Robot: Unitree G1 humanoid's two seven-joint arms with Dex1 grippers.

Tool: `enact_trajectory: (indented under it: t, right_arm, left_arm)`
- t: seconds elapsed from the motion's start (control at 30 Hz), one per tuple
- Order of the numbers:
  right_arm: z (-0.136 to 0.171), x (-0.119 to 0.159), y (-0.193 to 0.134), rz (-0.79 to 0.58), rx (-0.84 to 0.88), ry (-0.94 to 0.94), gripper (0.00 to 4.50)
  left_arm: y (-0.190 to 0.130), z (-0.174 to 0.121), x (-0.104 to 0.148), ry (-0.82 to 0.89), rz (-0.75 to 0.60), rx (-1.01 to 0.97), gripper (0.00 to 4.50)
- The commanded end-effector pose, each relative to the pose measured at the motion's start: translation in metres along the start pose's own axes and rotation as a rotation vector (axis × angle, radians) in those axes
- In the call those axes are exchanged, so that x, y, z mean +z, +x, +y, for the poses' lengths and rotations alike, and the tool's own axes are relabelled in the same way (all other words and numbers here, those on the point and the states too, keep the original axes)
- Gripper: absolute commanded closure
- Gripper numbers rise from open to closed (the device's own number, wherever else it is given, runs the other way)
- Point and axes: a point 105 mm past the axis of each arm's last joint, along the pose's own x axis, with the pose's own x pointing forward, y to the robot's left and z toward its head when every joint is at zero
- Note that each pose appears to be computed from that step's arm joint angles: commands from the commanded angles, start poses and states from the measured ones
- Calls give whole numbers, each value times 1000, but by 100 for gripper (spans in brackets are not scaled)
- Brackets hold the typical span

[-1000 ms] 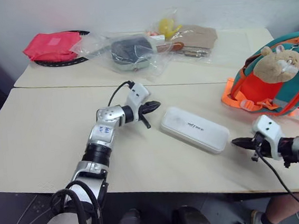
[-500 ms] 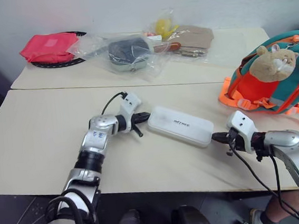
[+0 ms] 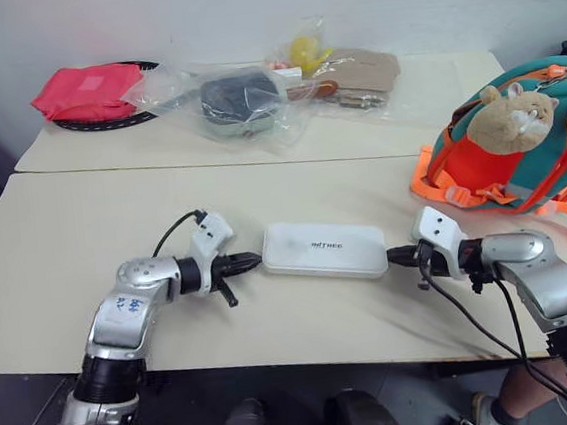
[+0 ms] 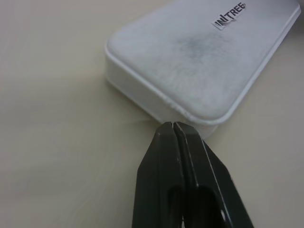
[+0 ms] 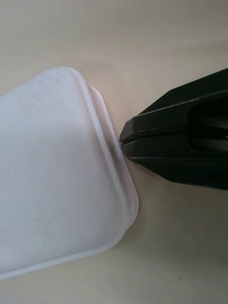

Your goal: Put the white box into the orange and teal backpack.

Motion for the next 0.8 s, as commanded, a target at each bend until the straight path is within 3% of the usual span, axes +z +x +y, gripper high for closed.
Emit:
enact_trajectory:
  t: [0.03,0.17,0.27,0.37,0.63,0.8]
  right_arm:
    - [-4,-9,-8,38,4,-7,450]
    - [-8,-11,-12,48,11,-18,450]
    - [-8,-10,-12,46,18,-29,450]
    - [-9,-9,-11,34,21,-34,450]
    - [-6,-3,2,20,29,-63,450]
    - [-4,1,8,1,28,-79,450]
  left_arm:
    - [-27,26,-8,-291,9,82,361]
    - [-32,33,-3,-585,-44,-41,237]
    - [-17,35,4,-759,3,-133,145]
    - [1,25,21,-990,35,-263,145]
    - [44,4,25,-1130,212,-316,145]
    - [59,-10,32,-1127,222,-380,145]
